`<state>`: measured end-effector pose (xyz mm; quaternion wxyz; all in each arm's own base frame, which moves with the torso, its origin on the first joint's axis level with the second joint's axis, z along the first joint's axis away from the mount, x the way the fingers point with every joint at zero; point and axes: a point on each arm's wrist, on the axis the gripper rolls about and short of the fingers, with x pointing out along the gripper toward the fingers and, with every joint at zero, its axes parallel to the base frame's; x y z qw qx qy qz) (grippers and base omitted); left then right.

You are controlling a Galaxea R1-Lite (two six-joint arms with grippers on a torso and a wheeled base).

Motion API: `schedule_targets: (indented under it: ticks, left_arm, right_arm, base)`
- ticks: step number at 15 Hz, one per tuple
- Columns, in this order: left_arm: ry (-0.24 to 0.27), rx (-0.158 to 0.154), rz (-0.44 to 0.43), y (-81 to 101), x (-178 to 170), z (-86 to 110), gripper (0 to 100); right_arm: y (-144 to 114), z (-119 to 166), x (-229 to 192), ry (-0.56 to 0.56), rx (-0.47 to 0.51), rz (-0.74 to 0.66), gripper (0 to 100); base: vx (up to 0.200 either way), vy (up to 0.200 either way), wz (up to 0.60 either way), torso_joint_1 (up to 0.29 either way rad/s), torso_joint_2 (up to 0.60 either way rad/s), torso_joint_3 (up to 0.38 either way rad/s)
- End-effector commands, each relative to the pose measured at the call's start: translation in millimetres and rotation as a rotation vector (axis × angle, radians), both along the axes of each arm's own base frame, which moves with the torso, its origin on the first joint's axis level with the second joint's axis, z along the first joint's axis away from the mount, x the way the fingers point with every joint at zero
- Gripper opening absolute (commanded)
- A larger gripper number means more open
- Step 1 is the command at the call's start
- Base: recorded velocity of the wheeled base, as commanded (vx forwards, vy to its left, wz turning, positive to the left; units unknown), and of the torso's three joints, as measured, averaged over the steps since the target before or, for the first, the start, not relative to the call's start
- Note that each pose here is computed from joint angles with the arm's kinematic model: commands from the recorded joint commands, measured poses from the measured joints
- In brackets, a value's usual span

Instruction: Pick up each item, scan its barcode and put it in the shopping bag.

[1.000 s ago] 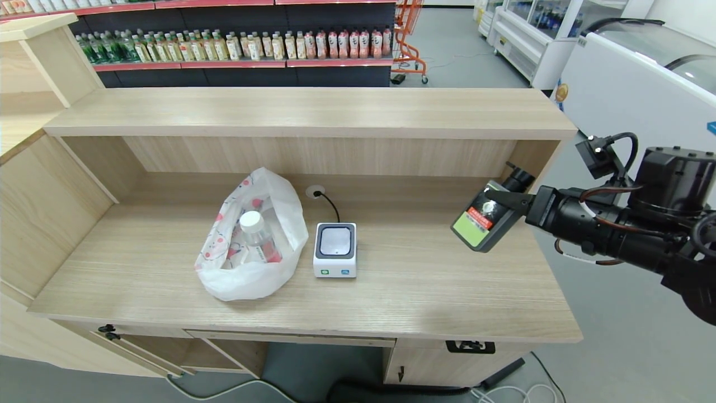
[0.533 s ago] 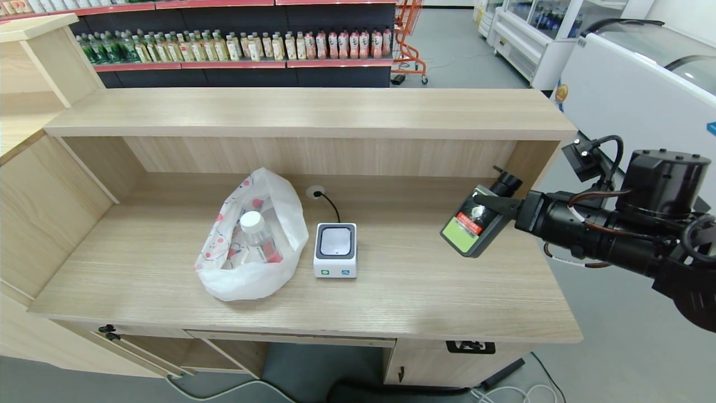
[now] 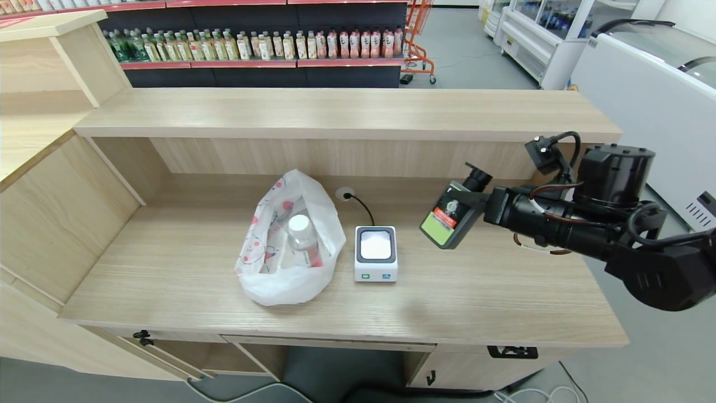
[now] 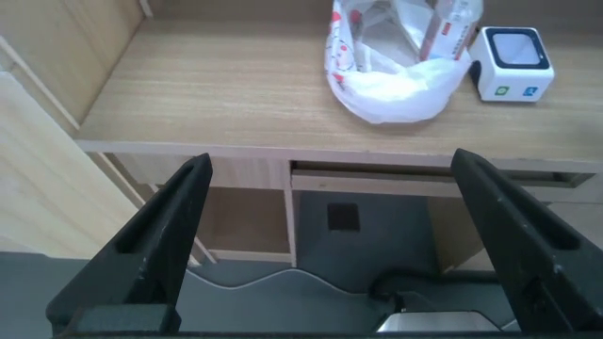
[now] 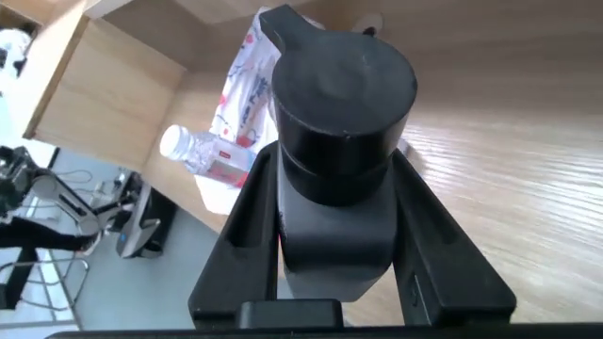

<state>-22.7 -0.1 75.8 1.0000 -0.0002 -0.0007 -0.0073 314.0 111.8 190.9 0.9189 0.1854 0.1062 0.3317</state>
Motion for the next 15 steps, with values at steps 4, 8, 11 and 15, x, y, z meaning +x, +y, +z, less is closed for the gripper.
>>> schedule_targets:
  ticks: [4,8,11,15]
  left_arm:
    - [0.000,0.002,-0.001,0.0,0,0.0,100]
    - [0.000,0.002,0.001,0.0,0,0.0,100]
    - [0.000,0.002,-0.001,0.0,0,0.0,100]
    - [0.000,0.002,-0.001,0.0,0,0.0,100]
  right_arm:
    - [19,-31,45,0.003,-0.070,0.017,0]
    - [31,-47,68,0.004,-0.081,0.028,0]
    - [34,-62,76,0.029,-0.091,0.031,0]
    - [39,-74,90,0.029,-0.095,0.031,0]
  base:
    - [0.000,0.100,0.00,0.001,0.00,0.001]
    - [0.000,0.000,0.00,0.000,0.00,0.000]
    - [0.000,0.000,0.00,0.000,0.00,0.000]
    - [0.000,0.000,0.00,0.000,0.00,0.000]
